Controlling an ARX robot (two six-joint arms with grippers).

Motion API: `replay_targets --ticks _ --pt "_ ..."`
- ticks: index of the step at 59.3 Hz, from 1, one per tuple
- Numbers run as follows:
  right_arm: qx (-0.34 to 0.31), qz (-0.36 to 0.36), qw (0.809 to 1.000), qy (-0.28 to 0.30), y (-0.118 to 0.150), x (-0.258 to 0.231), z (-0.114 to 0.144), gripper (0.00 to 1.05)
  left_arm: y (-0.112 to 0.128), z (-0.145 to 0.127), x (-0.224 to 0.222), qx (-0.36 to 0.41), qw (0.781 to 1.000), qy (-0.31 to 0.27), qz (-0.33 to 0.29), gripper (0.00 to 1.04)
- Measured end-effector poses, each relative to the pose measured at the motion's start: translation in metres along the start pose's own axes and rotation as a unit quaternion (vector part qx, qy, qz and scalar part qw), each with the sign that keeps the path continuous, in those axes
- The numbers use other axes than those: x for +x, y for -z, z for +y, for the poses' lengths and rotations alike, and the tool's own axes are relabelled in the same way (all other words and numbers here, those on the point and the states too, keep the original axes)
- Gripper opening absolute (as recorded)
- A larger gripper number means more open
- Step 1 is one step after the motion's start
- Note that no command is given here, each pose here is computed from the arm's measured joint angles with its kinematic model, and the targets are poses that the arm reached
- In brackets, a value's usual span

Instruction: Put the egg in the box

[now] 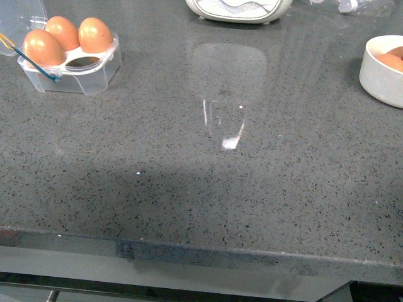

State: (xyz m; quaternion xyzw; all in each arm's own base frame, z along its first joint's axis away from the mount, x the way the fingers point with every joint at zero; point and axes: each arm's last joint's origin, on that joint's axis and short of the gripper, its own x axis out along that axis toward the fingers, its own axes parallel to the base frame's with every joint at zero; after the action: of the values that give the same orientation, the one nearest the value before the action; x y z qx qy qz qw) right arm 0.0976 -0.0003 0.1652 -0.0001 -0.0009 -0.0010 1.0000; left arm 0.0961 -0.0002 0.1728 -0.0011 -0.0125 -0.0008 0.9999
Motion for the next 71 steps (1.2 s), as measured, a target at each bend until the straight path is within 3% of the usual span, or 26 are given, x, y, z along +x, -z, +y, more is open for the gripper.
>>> replay_targets --ticks 71 --pt "0.000 0.000 1.000 0.000 0.0000 0.0000 0.0000 0.97 0.0000 0.0000 0.0000 0.000 1.000 0.000 0.000 0.98"
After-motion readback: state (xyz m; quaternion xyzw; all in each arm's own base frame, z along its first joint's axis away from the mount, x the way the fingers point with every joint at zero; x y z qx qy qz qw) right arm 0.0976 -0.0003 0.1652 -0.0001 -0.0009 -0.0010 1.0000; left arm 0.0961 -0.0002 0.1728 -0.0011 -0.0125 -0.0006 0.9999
